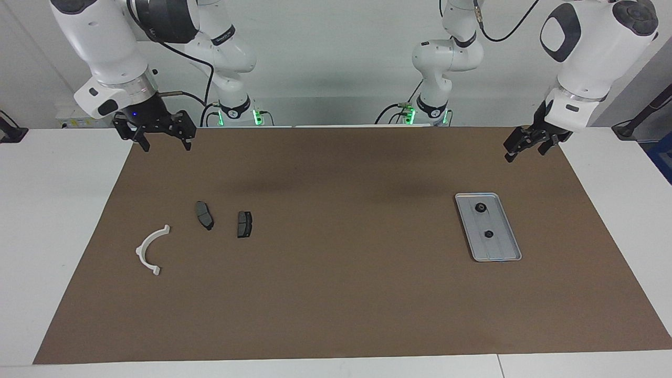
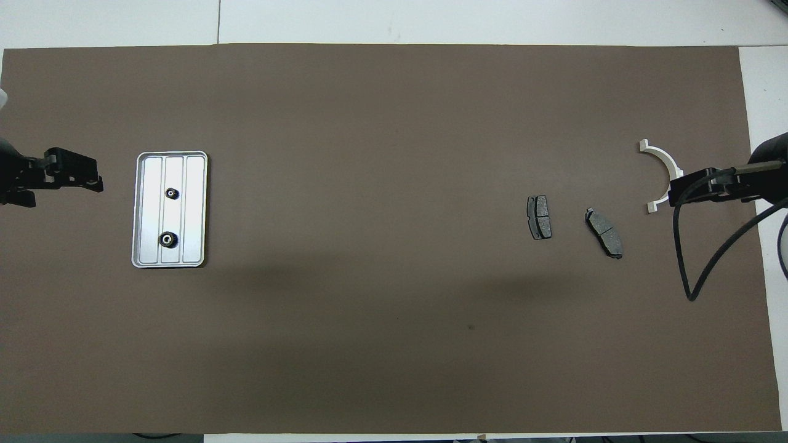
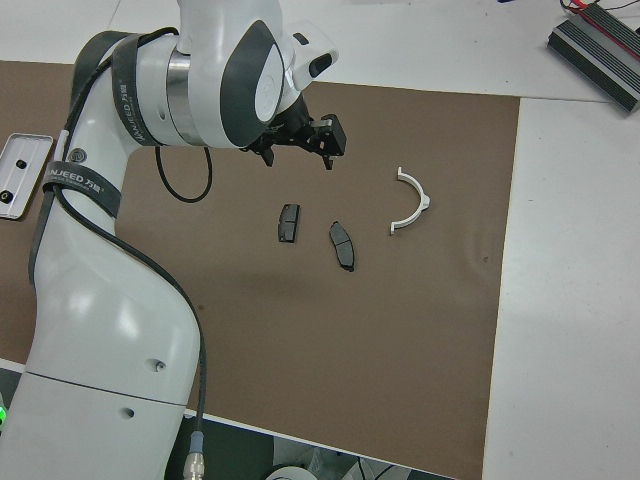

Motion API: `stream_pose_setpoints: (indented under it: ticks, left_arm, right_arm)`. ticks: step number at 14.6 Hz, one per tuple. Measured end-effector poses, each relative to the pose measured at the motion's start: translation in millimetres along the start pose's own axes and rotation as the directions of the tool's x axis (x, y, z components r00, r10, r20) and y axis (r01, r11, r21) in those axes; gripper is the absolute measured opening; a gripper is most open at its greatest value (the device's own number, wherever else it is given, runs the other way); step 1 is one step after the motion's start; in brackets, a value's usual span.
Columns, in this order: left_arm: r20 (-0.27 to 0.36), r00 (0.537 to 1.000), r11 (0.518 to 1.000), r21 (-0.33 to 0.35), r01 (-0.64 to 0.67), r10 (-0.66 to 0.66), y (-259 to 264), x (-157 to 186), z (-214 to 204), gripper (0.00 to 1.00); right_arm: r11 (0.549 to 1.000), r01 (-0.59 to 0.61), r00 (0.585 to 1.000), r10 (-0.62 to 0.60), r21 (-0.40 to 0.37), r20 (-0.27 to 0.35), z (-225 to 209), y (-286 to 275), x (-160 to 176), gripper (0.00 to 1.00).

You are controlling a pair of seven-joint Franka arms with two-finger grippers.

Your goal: Place bearing gear from tray to pile

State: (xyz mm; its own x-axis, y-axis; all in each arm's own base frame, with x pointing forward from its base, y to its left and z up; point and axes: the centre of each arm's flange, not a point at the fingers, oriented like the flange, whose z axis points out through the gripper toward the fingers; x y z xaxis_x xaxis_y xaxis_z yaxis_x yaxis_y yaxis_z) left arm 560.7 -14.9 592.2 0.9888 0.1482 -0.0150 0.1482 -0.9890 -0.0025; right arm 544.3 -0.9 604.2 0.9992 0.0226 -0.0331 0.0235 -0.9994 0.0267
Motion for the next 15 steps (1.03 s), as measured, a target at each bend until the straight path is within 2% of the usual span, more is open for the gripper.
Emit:
stream_pose_setpoints:
  ticks: [11,15]
  left_arm:
    - [0.004,1.000,1.000,0.001,-0.011,0.011,6,-1,3,1.00]
    - [-0.017,1.000,1.000,-0.003,0.002,-0.002,-5,6,29,1.00]
  right_arm:
    - [1.000,0.000,1.000,0.000,0.000,0.003,1,0,0,1.00]
    - [1.000,0.000,1.000,0.000,0.000,0.006,3,0,0,1.00]
